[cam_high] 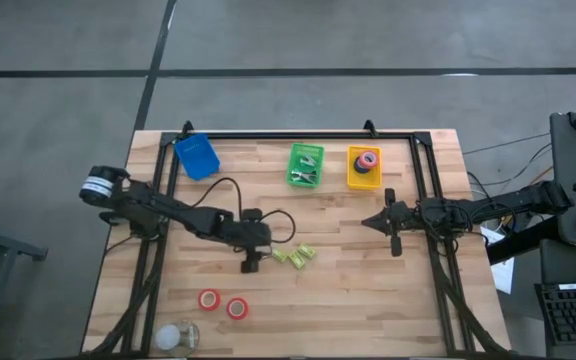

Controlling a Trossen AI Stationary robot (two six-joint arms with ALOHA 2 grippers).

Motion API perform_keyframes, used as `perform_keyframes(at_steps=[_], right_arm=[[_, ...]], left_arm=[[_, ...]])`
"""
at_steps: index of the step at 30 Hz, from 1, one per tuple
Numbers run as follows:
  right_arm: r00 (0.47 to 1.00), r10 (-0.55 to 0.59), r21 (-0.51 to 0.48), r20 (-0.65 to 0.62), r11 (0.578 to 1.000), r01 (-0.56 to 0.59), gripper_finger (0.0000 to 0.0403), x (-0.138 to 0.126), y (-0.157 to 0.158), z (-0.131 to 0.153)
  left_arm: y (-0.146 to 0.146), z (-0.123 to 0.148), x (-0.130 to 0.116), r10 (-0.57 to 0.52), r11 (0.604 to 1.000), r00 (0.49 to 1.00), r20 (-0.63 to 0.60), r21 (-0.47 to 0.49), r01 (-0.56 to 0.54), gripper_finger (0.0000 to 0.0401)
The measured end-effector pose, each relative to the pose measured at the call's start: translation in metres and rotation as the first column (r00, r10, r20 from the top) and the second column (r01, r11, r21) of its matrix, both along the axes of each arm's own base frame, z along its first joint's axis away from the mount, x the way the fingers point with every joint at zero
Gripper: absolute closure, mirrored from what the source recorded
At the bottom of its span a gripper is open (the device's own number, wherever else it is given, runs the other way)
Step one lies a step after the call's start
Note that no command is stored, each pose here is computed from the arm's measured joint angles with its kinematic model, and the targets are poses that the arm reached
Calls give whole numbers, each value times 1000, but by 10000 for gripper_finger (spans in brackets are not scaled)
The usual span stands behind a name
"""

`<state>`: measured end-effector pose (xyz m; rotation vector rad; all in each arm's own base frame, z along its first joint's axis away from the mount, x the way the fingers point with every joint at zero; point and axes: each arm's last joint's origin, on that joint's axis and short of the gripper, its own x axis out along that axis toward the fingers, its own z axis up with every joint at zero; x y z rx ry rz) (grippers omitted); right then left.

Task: Pick and place Stapler, Stapler remover, tape
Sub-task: Put the left green stapler pin box into the blue basket

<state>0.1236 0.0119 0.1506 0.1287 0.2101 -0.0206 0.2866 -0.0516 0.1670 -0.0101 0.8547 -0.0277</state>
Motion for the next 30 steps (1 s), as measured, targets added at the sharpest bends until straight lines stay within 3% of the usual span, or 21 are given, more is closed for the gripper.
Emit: perform_keyframes(at_steps=[4, 8, 17, 23, 30], right_arm=[[1000, 0, 0, 0, 1000, 0, 394, 0, 0, 0], [1000, 0, 0, 0, 1000, 0, 394, 0, 0, 0], [1000, 0, 0, 0, 1000, 0, 394, 0, 0, 0], [1000, 0, 0, 0, 1000, 0, 394, 0, 0, 0], [1000, 0, 0, 0, 1000, 0, 394, 0, 0, 0]], left_arm=[[-6, 6, -16, 26, 990, 993, -113, -132, -41, 183], [-25, 20, -23, -18, 978, 998, -58, -210, 5, 183], [-59, 20, -36, -45, 964, 996, -83, -267, 21, 183], [-47, 21, -31, 43, 996, 999, -9, -79, -44, 183], [-10, 25, -15, 29, 999, 998, 59, 23, -30, 183]])
